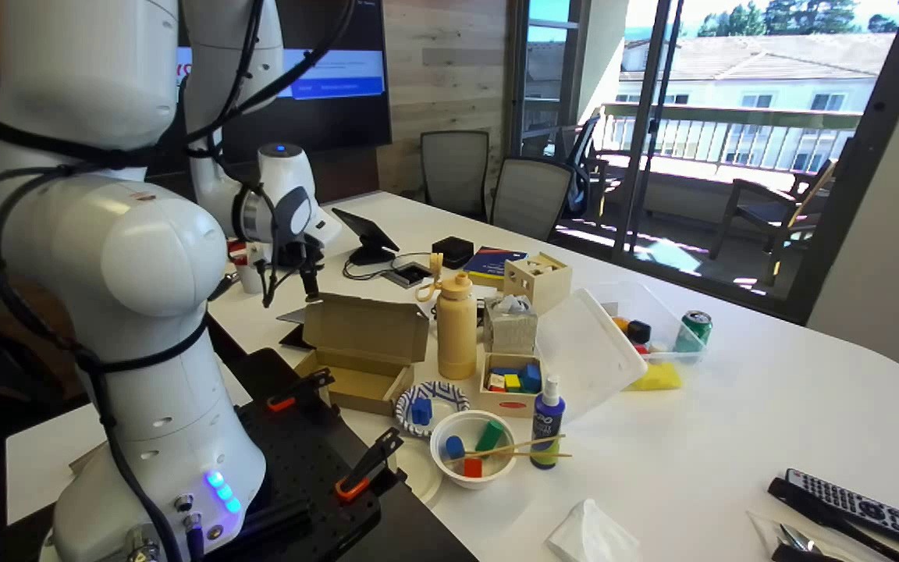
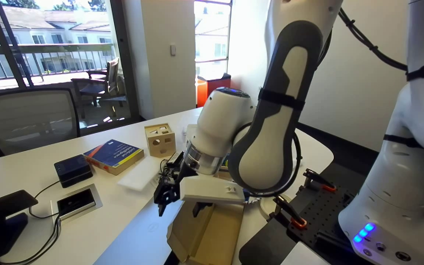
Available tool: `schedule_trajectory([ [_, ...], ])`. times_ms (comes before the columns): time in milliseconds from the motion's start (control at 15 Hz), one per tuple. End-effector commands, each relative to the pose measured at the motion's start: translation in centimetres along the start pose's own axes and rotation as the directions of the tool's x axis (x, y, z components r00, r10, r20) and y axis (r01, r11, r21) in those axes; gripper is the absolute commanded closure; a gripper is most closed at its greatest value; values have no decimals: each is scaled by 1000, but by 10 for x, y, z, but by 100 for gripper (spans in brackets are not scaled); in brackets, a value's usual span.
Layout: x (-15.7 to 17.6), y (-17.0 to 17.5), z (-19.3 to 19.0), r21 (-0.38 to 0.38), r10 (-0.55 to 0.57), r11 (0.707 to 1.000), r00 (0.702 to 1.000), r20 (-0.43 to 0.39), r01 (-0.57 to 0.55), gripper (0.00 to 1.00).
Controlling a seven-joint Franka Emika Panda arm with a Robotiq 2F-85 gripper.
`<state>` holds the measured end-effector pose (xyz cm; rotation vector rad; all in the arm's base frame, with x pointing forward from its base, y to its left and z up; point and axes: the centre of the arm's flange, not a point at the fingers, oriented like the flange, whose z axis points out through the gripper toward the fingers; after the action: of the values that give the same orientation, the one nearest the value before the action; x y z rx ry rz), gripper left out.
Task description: Open the laptop
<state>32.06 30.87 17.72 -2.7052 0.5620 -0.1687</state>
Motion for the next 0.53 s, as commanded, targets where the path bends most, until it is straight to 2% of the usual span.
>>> schedule_trajectory([
  [0, -28, -4, 48, 55, 68, 996, 997, 24, -70, 0],
  [467, -70, -37, 83, 75, 150, 985, 988, 49, -153, 0],
])
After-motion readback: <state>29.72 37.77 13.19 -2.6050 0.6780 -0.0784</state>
